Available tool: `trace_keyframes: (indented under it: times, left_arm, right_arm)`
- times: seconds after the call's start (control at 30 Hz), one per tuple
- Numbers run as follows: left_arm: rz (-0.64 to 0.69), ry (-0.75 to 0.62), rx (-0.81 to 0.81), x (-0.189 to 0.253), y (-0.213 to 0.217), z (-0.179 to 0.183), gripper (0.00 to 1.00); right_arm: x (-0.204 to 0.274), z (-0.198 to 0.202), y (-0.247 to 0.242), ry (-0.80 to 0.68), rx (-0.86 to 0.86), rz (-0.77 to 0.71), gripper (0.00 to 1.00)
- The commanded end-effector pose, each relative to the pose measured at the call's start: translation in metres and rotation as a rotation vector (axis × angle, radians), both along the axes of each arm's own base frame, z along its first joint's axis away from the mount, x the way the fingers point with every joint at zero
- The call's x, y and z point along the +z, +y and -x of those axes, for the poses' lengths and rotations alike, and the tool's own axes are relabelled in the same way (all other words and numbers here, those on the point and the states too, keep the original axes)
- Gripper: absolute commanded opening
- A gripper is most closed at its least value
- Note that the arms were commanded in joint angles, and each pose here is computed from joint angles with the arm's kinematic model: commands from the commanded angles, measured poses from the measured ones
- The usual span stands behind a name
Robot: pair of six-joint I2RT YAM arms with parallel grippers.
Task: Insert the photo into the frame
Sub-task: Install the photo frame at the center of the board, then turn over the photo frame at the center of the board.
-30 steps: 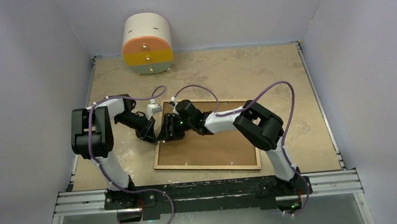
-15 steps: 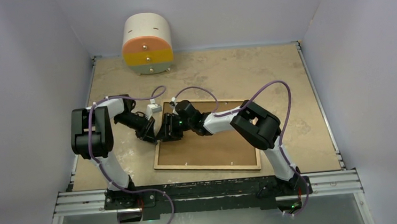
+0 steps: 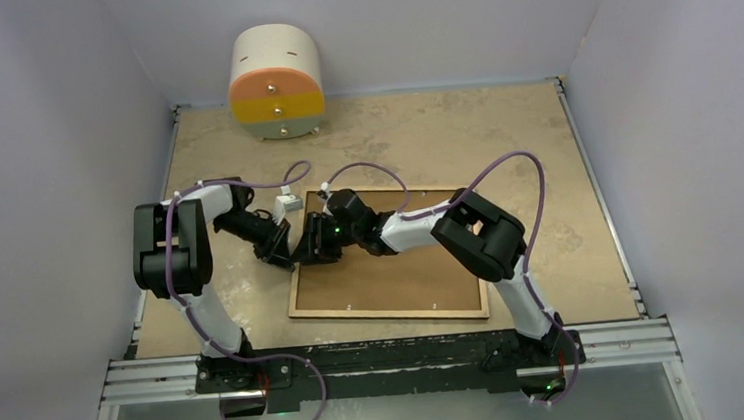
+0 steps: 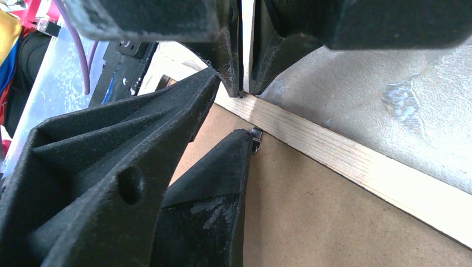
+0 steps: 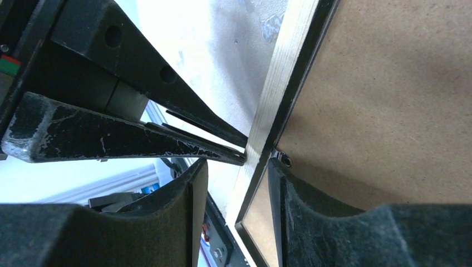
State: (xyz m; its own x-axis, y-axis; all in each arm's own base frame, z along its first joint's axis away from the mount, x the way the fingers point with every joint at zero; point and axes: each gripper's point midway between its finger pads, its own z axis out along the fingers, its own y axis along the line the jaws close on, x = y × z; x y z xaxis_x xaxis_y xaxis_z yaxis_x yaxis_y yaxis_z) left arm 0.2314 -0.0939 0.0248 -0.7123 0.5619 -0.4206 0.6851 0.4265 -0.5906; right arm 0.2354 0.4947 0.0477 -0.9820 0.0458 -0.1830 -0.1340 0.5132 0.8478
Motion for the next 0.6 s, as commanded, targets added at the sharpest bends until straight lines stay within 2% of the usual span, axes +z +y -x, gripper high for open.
trace_keyframes:
  times: [0.0,0.07,0.17,0.27,0.33,0.47,0.57]
  left_arm:
    - [-0.042,-0.094,-0.071,-0.017,0.010,-0.009,0.11]
    - [-0.043,-0.092,-0.073,-0.015,0.011,-0.009,0.11]
    - [-0.045,-0.108,-0.072,-0.006,0.014,-0.014,0.18]
    - [-0.061,-0.156,-0.072,0.008,0.019,-0.022,0.31]
    - [-0.075,-0.189,-0.075,0.018,0.022,-0.025,0.47]
    - [-0.095,-0.233,-0.096,0.030,0.025,-0.022,0.59]
    - [-0.132,-0.239,-0.125,0.026,0.032,-0.015,0.62]
  right_arm:
    - [0.009,-0.004,0.002,-0.023,-0.012,-0.025,0.46]
    - [0.024,-0.004,-0.003,-0.080,0.004,-0.034,0.47]
    - [0.047,0.000,-0.022,-0.214,0.062,-0.001,0.55]
    - [0.049,0.005,-0.061,-0.407,0.168,0.169,0.66]
    - [0.039,0.017,-0.090,-0.470,0.243,0.278,0.70]
    - [0.018,0.051,-0.135,-0.503,0.382,0.408,0.73]
    - [0.005,0.076,-0.152,-0.518,0.455,0.487,0.71]
